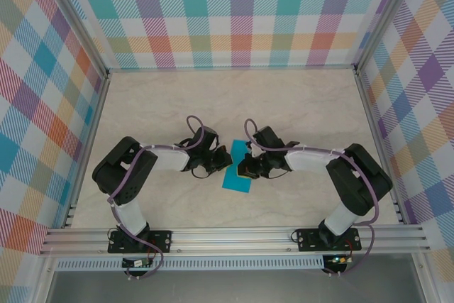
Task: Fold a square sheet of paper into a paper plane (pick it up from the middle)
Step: Fold the triangle a second time at the center of the table.
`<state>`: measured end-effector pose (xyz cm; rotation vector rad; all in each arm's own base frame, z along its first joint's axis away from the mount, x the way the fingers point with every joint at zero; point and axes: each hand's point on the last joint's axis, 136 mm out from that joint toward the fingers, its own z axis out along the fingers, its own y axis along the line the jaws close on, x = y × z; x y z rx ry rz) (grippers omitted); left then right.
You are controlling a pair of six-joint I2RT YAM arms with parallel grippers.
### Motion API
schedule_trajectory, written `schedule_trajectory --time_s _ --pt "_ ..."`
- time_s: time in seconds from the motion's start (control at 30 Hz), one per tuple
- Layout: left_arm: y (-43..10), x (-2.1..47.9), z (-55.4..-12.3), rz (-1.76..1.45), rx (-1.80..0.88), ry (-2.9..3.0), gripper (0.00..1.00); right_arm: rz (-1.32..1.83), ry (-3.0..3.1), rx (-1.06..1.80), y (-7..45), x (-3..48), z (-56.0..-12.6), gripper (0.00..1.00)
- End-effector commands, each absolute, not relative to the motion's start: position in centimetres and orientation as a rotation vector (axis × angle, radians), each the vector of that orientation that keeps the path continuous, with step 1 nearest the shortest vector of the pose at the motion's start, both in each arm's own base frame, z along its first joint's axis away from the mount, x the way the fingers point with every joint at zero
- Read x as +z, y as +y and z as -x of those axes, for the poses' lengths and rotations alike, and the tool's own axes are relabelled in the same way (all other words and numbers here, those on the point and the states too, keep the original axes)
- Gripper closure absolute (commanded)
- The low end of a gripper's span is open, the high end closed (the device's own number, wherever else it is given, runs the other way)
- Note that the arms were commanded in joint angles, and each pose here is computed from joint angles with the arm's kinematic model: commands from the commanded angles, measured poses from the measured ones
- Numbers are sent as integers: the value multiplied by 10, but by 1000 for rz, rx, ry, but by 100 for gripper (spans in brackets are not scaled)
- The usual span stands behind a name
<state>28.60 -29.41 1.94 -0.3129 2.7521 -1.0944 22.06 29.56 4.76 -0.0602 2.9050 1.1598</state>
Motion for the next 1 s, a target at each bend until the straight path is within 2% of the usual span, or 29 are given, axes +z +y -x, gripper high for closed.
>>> schedule_trajectory --time_s 0.0,0.23,0.43,0.97 --pt "-275 -12 -273 389 -946 2839 100 42 2947 1141 303 41 -226 93" --pt "-276 -12 -273 388 -945 2841 100 53 3004 1060 304 18 -231 93" --pt "-272 -16 -271 400 -917 2852 100 44 3080 1041 294 -8 -214 93" --pt "-262 -28 -267 442 -831 2883 100 65 3081 1104 273 9 -179 88"
